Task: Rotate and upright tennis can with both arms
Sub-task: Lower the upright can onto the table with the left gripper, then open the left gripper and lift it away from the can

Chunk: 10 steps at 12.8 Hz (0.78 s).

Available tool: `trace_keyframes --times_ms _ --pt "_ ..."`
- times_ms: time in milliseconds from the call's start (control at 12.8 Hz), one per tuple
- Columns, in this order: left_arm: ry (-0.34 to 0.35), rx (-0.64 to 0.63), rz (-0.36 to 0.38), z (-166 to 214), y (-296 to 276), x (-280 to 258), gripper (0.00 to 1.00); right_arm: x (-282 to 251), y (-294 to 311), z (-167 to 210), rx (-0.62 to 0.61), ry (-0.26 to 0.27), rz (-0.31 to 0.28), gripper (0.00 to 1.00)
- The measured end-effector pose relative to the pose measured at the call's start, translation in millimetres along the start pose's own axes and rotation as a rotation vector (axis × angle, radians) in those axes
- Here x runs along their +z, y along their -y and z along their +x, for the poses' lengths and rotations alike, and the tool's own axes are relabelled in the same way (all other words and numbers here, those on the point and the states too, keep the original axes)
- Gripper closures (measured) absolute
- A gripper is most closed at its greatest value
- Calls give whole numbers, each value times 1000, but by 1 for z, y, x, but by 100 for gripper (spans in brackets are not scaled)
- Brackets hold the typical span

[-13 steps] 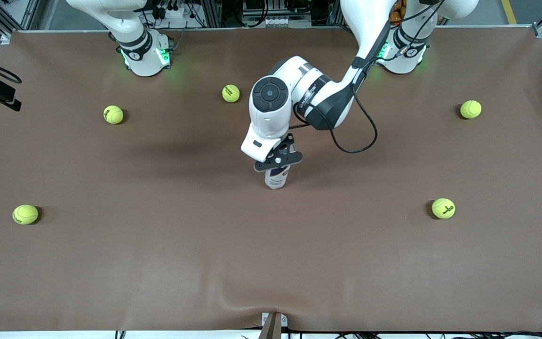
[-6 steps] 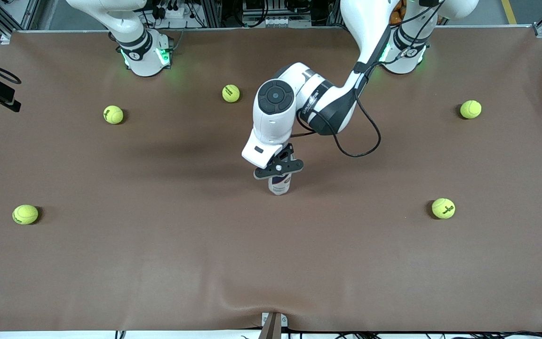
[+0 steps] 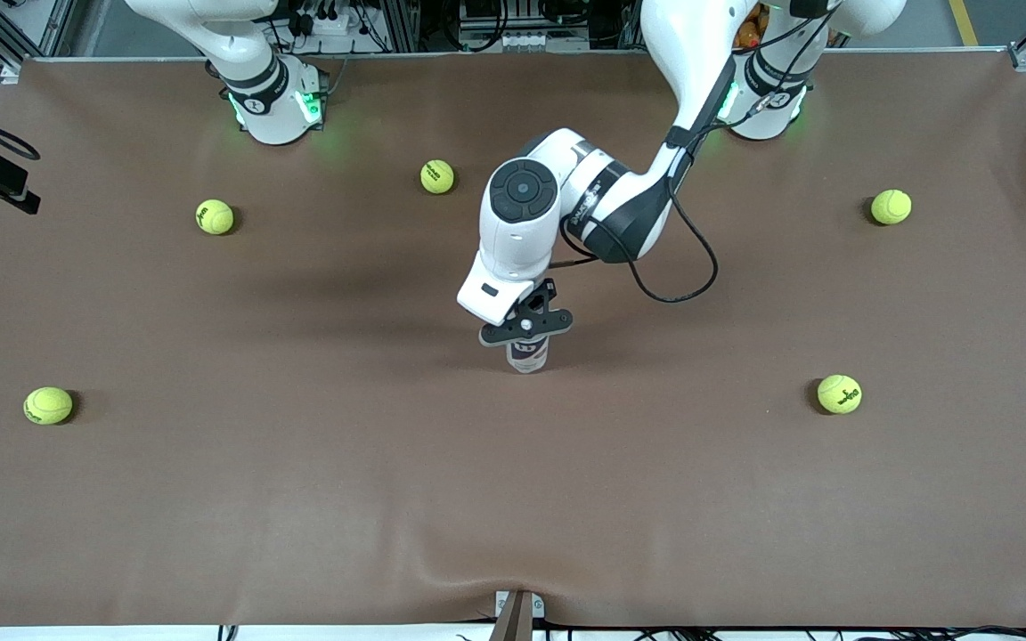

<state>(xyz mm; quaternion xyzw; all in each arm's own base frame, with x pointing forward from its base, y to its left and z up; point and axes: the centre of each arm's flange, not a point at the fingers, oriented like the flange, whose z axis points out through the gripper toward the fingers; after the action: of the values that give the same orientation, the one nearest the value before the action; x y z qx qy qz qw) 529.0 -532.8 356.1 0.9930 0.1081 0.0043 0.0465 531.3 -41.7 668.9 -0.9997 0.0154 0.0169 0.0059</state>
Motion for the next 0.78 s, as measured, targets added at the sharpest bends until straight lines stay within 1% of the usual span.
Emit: trace_keyframes --times_ms 78,391,469,781 --pt "-2 0 -4 0 -1 -2 49 0 0 0 0 -1 3 0" --pt "-2 -1 -8 2 1 -27 4 1 0 1 -1 0 6 0" --pt "-6 -7 -14 5 4 -41 0 1 1 1 -1 0 6 0" --pt "-31 -61 -37 31 36 -117 0 1 0 1 0 1 6 0"
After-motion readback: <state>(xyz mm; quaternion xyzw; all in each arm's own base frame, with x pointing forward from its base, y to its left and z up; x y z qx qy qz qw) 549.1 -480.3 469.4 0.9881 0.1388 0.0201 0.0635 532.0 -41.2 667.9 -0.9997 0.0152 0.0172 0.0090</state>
